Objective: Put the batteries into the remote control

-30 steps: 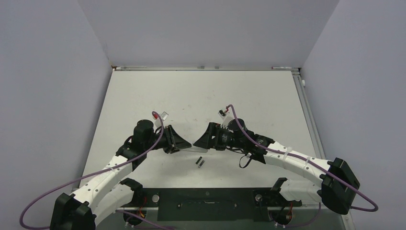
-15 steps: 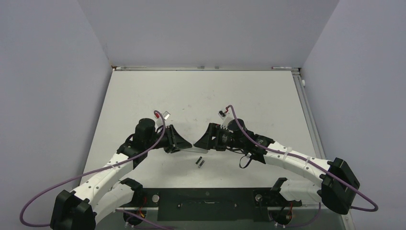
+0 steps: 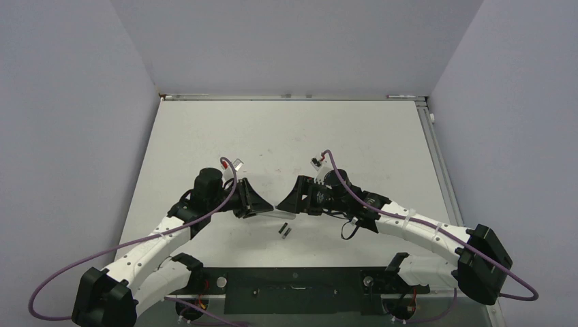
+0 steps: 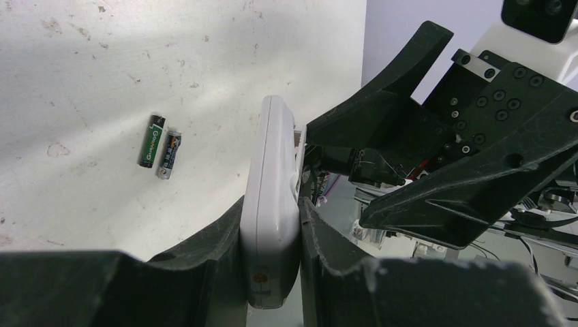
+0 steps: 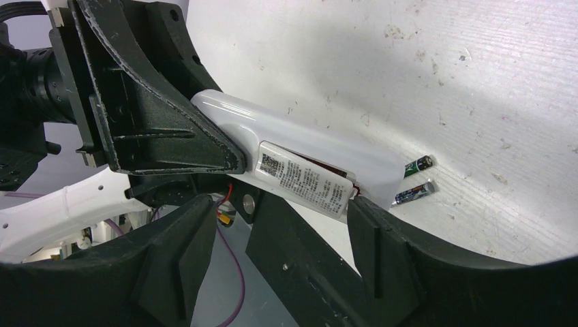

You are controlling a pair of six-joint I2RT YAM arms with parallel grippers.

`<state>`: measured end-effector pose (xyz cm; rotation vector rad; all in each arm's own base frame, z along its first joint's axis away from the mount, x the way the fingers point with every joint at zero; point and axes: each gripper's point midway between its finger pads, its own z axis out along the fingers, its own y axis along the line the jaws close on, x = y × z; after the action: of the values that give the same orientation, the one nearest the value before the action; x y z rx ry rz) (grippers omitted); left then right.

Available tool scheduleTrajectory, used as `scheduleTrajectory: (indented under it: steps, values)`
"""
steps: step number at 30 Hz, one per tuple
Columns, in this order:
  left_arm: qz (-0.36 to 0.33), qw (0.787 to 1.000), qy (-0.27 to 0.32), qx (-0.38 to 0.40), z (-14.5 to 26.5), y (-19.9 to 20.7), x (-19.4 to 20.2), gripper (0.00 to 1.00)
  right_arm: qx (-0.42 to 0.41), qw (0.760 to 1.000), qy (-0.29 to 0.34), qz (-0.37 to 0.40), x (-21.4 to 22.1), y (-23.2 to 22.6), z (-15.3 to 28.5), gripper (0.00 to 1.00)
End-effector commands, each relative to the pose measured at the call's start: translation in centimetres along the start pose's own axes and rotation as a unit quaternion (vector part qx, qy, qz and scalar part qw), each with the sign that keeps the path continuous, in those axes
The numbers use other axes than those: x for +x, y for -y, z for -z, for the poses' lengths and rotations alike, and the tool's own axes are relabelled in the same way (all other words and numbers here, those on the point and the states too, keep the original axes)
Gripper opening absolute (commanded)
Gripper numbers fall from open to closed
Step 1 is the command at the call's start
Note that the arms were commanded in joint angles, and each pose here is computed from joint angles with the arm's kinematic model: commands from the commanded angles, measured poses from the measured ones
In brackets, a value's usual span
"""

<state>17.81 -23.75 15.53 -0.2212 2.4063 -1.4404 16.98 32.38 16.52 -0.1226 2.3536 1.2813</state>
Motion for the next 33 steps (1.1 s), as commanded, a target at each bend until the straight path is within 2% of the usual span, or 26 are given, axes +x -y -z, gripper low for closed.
scheduleTrajectory:
  steps: [1, 33]
  values:
    - [-0.030, 0.999, 0.016, 0.014, 0.0, 1.8, -1.1, 0.00, -0.090, 0.995, 0.025, 0.024, -1.7, -5.4, 1.4, 0.68]
    - [-0.032, 0.999, 0.024, -0.017, -0.7, 1.0, -2.2, 0.00, -0.053, 0.998, 0.029, 0.014, -1.9, -2.9, 1.0, 0.68]
